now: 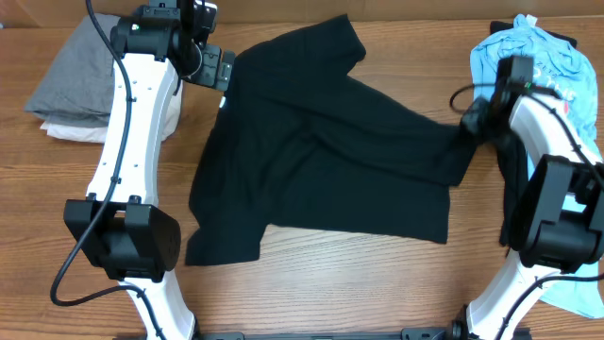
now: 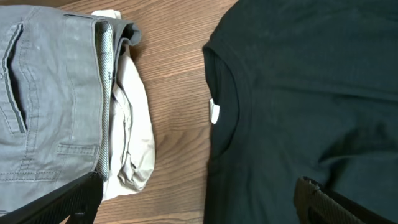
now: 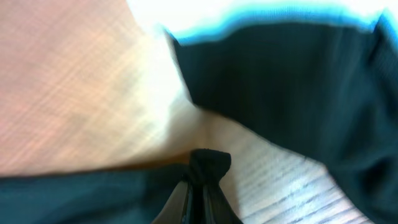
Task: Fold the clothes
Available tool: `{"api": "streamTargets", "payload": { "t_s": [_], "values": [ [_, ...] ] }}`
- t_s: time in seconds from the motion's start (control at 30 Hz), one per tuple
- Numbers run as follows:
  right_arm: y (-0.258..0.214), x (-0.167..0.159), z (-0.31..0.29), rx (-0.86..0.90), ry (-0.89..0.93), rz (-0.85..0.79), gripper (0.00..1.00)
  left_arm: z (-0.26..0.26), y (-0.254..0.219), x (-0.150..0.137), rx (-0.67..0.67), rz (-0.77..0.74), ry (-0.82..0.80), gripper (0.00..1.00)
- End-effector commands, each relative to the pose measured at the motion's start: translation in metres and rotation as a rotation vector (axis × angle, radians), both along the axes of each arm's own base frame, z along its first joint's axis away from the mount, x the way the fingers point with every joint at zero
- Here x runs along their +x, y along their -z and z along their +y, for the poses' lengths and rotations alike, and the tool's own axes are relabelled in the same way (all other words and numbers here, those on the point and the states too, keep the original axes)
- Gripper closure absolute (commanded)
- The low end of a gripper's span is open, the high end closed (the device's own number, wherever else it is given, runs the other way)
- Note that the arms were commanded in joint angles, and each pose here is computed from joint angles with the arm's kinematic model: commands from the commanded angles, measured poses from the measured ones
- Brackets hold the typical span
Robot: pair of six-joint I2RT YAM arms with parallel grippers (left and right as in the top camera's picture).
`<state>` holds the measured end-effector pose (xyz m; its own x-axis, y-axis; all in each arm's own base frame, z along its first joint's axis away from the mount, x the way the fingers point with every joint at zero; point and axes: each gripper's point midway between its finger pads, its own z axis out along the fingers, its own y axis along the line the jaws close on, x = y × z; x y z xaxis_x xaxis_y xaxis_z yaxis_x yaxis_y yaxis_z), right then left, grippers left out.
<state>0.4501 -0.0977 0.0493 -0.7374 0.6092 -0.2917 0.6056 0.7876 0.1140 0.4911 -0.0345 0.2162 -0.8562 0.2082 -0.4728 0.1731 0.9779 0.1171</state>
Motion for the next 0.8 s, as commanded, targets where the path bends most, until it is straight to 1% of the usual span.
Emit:
{"api": "streamTargets", "payload": {
  "t_s": [0.0,0.13,0.17,0.5,0.53,0.6,0.63,0.67,0.7,0.73,0.77],
  "values": [
    [-0.05,0.034,-0.008,-0.041,-0.039,-0.115,0.96,-0.004,0.001,0.003,-0.017,-0.004,-0.002,0.0],
    [-0.075,0.051,-0.014,-0.076,-0.051,-0.188,0.96,-0.005,0.0,0.005,-0.018,-0.014,-0.002,0.0],
    [-0.081,0.061,-0.018,-0.095,-0.045,-0.232,0.96,-0.005,-0.001,0.005,-0.018,-0.018,-0.002,0.0],
    [-0.081,0.126,-0.049,-0.194,-0.015,-0.474,0.96,0.0,0.0,0.005,-0.009,-0.015,-0.008,0.0],
    [-0.084,0.129,-0.051,-0.199,-0.011,-0.492,0.95,0.0,0.0,0.005,-0.01,-0.014,-0.009,0.0],
    [-0.086,0.133,-0.057,-0.207,-0.002,-0.517,0.89,0.0,0.0,0.004,-0.009,-0.01,-0.009,0.0],
    [-0.087,0.134,-0.059,-0.21,0.001,-0.526,0.8,0.0,0.0,0.004,-0.009,-0.01,-0.009,0.0],
    [-0.089,0.134,-0.062,-0.213,0.005,-0.532,0.65,0.0,0.0,0.004,-0.009,-0.01,-0.009,0.0],
    [-0.089,0.134,-0.064,-0.214,0.009,-0.535,0.38,0.001,0.0,0.004,-0.009,-0.01,-0.01,0.0],
    [-0.09,0.133,-0.067,-0.211,0.011,-0.532,0.05,0.003,0.0,0.004,-0.009,-0.011,-0.015,0.0],
    [-0.092,0.132,-0.067,-0.204,0.01,-0.524,0.0,0.005,0.0,0.004,-0.01,-0.01,-0.02,0.0]
  ]
}}
